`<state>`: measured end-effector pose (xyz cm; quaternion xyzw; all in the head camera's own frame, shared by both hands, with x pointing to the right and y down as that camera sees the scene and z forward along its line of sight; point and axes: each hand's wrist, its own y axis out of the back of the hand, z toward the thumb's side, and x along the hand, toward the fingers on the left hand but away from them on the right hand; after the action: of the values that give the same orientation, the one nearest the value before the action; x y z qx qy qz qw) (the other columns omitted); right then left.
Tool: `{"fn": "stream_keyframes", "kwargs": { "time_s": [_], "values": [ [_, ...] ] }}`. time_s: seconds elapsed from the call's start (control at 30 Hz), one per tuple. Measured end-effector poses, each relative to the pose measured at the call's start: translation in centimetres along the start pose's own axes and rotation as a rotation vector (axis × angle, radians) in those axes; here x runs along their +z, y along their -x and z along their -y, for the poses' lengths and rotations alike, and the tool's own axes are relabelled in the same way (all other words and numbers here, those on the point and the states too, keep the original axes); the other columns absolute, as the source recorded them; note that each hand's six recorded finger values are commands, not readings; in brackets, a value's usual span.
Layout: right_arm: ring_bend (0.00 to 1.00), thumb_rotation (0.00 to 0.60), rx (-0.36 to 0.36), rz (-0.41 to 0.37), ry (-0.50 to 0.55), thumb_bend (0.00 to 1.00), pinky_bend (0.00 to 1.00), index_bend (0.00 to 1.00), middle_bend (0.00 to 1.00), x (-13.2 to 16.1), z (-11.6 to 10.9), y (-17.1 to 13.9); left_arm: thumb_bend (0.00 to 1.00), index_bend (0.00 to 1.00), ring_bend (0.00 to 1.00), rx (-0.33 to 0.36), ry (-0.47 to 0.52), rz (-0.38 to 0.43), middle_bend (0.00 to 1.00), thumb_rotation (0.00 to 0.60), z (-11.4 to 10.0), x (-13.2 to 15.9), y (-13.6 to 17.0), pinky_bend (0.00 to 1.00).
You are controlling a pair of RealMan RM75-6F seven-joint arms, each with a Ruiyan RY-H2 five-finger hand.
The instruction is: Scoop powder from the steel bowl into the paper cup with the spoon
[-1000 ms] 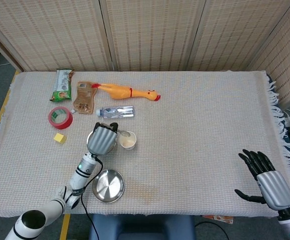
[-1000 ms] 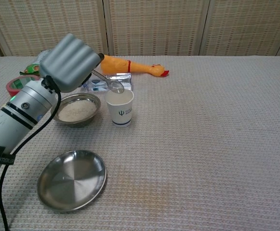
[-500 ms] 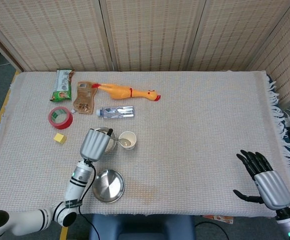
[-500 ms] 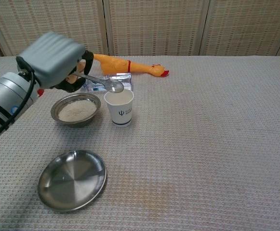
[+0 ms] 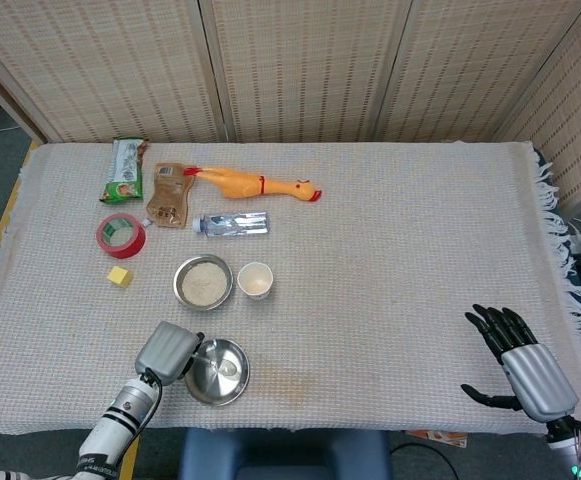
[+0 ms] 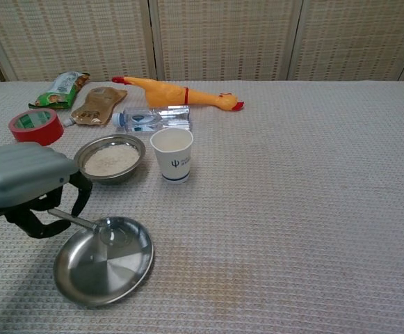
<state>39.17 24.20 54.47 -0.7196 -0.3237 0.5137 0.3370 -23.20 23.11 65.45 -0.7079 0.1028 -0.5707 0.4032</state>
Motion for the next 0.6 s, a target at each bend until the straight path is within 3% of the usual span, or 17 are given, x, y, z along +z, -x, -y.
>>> {"fn": "stream_keyframes", "kwargs": {
  "time_s": [0.2, 0.4, 0.6],
  "values": [
    [0.0, 0.45, -0.002, 0.0, 0.006, 0.11, 0.0, 0.0, 0.0, -0.1, -0.2, -0.2, 0.4, 0.64, 1.0, -0.055, -0.02, 0.002, 1.0, 0.6, 2.7, 1.1, -0.6, 1.0],
    [0.0, 0.451, -0.001, 0.003, 0.007, 0.11, 0.0, 0.0, 0.0, -0.2, -0.2, -0.1, 0.4, 0.36, 1.0, -0.077, -0.036, 0.001, 1.0, 0.6, 3.2, 1.2, -0.8, 1.0],
    [0.0, 0.451, 0.0, 0.004, 0.003, 0.11, 0.0, 0.0, 0.0, -0.2, -0.1, 0.0, 0.4, 0.18, 1.0, -0.063, -0.02, 0.003, 1.0, 0.6, 2.8, 1.2, -0.7, 1.0]
  ]
}}
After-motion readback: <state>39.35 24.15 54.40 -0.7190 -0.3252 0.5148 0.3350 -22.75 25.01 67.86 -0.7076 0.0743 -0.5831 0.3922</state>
